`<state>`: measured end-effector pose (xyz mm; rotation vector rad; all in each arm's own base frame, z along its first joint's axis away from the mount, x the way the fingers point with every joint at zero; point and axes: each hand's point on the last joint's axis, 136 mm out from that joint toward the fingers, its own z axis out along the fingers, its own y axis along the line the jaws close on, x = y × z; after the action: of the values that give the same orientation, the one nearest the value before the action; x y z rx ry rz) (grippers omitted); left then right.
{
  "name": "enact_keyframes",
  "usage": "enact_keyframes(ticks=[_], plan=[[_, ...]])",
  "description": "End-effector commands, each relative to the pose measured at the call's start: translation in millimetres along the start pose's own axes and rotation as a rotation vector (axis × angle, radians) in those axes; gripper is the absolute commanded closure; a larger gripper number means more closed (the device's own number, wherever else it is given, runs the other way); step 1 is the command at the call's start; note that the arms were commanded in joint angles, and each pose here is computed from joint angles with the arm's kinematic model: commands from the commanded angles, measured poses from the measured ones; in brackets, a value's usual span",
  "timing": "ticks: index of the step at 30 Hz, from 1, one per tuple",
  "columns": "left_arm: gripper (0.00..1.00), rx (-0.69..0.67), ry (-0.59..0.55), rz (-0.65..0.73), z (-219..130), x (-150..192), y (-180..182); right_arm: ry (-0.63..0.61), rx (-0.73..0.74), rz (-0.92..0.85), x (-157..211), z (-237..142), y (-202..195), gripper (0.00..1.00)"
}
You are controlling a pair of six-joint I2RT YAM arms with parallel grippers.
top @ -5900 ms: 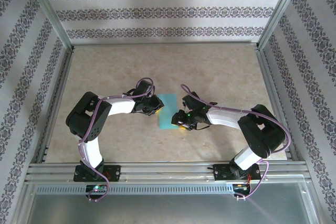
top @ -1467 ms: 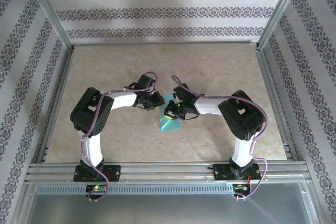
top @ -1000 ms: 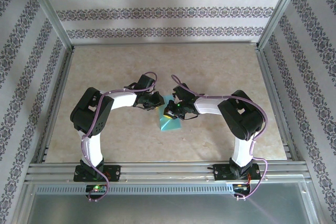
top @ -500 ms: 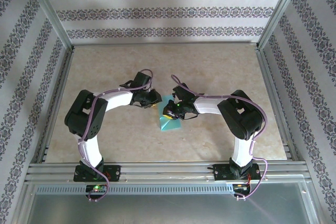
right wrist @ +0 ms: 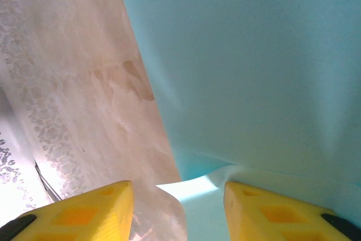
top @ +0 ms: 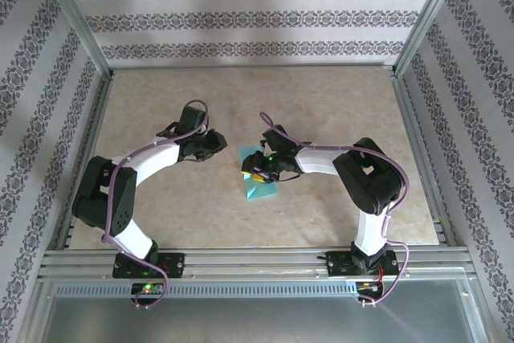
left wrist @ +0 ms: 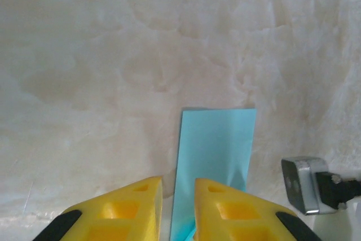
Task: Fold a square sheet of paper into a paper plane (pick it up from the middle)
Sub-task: Fold the triangle a second time at the center of the table.
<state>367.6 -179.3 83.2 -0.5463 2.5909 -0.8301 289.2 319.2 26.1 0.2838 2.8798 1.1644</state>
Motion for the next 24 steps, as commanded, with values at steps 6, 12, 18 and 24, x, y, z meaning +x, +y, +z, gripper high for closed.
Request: enact_keyframes(ticks=[6,12,18,24], plan=[[0.81,0.087,0.104,0.032,6,37,-21,0.015,0.122,0.041,9,8,-37,0.64],[0.85,0.12,0.19,0.054,19,70,-28,0.018,0.152,0.043,11,8,-44,0.82],[0.92,0.109,0.262,0.094,35,103,-33,0.028,0.17,0.049,12,9,-48,0.94],[0.97,0.022,0.254,0.089,47,106,-15,0.029,0.169,0.046,13,7,-48,0.97]])
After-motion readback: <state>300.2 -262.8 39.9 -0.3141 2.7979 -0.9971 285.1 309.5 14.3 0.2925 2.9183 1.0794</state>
